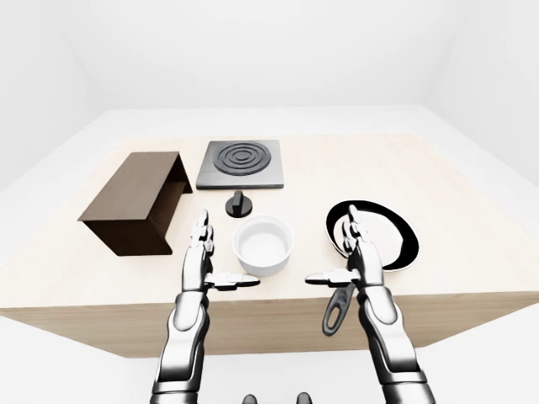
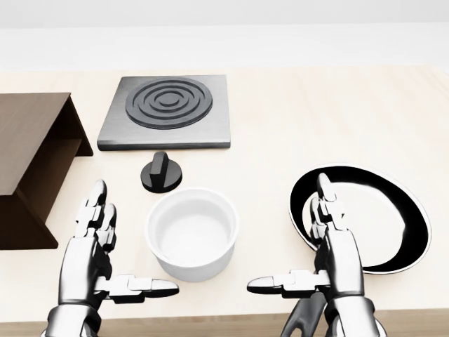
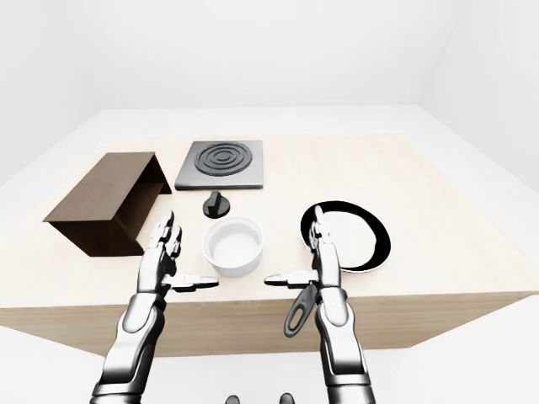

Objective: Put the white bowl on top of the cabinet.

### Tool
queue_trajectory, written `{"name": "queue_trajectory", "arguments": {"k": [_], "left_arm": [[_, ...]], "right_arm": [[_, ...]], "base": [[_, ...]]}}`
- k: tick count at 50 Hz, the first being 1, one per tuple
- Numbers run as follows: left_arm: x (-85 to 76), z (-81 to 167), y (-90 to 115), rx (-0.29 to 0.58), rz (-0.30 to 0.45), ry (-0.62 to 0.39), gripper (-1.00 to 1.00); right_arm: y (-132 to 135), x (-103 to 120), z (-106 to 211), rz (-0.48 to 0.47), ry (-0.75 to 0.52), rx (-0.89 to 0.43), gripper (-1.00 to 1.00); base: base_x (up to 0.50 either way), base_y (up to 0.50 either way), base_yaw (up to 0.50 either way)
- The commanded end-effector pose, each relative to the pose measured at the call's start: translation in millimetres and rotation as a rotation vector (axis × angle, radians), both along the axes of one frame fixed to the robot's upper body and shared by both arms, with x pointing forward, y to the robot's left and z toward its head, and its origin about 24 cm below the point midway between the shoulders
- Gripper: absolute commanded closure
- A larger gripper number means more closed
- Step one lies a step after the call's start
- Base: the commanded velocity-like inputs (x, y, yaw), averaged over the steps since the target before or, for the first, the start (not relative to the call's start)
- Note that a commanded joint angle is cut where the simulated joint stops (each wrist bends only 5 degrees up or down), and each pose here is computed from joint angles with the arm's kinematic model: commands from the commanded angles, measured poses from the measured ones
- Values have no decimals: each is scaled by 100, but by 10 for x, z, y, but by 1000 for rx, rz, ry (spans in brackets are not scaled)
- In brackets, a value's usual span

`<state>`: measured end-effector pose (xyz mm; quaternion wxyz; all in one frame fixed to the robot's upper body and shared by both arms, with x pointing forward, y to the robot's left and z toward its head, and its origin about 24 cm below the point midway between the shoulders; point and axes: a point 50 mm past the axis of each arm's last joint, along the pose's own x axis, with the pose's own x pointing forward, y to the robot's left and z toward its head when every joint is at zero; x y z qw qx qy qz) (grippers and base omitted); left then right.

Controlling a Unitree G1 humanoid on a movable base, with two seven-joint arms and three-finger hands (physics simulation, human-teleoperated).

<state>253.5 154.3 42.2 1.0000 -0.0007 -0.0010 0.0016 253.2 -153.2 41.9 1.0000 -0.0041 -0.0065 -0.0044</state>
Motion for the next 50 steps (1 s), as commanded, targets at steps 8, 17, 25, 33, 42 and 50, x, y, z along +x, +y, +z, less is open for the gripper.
{"name": "queue_trajectory", "arguments": {"k": [8,17,25,33,42,50], "left_arm": [[-8,39,112,-1,15,-9,-100],[-9,43,110,-1,13,-9,-100],[-9,42,104,-2,10,-8,-100],[-7,34,96,0,6,-5,-100],[-2,29,97,-1,5,-4,-100],[3,29,97,-1,4,-4,-100]], "right_arm": [[-52,-18,-7,-27,-37,-50,-100],[-36,-11,-55,-38,-17,-66,-100],[-33,-22,-55,-35,-18,-66,-100],[-16,-26,-77,-30,-9,-70,-100],[-13,-38,-63,-30,-15,-73,-100],[-11,-31,-70,-30,-12,-71,-100]], "base": [[0,0,0],[0,0,0],[0,0,0],[0,0,0],[0,0,0],[0,10,0]]}}
